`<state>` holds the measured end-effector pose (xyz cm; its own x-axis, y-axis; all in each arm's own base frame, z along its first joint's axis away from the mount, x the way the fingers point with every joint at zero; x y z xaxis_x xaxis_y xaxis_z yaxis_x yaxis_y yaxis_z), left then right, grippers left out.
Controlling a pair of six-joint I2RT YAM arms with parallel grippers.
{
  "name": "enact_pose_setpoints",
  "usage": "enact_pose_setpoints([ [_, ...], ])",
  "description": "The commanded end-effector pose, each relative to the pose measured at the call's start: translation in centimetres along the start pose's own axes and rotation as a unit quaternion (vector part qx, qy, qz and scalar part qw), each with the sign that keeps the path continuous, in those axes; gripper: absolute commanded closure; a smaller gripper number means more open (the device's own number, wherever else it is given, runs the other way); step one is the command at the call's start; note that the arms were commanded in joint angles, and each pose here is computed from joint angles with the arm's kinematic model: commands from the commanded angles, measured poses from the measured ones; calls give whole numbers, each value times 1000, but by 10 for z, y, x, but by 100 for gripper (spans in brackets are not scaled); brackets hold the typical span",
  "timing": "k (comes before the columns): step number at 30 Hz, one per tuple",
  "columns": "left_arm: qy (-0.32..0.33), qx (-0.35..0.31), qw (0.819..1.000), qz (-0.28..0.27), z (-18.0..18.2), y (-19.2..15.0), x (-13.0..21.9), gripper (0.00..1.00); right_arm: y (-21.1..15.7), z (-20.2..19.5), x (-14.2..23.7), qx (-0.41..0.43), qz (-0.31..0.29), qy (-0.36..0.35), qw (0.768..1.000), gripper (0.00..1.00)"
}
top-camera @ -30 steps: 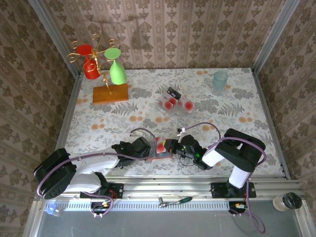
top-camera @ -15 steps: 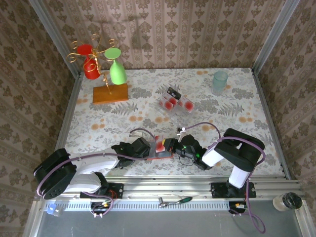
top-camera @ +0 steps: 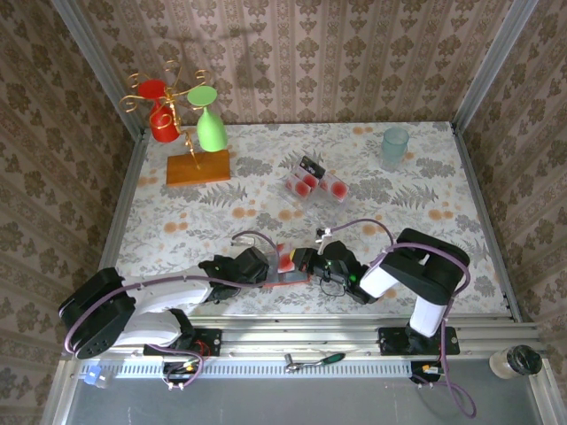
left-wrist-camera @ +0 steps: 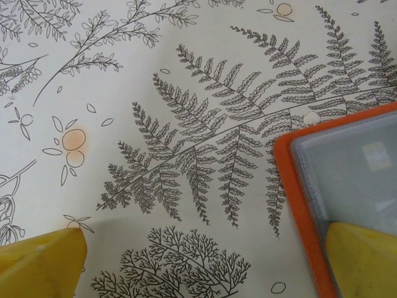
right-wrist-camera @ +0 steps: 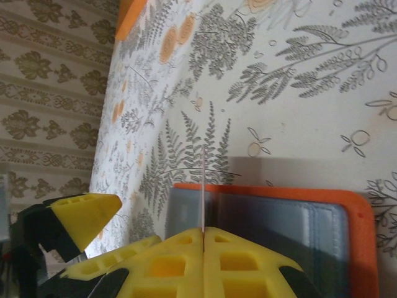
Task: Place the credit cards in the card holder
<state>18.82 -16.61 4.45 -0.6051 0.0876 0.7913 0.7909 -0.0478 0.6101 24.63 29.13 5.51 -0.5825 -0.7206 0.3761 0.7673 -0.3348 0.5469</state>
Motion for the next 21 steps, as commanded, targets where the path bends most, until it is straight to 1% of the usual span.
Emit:
enact_pose_setpoints([
  [1, 16, -5, 1000, 11, 10, -10, 0, 0, 5, 2, -3, 0, -20, 3, 1000, 100],
  [9, 16, -5, 1000, 10, 11, -10, 0, 0, 3, -5, 3, 0, -26, -7, 1000, 100],
  [21, 14, -4, 1000, 9, 10, -10, 0, 0, -7, -8, 1, 7, 0, -4, 1000, 100],
])
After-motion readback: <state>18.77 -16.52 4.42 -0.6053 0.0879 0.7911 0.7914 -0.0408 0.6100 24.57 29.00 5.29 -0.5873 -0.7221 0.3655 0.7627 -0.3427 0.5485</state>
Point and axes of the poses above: each hand's point on the last joint's axis, 136 mm out from that joint toward the fingers, its own x axis back along the fingers, its own z axis along the line the jaws close on, y = z × x, the point moved 2 cm from there along x, back along the fingers, and after that the axes turned 10 degrees about x, right-handed, at the moved point
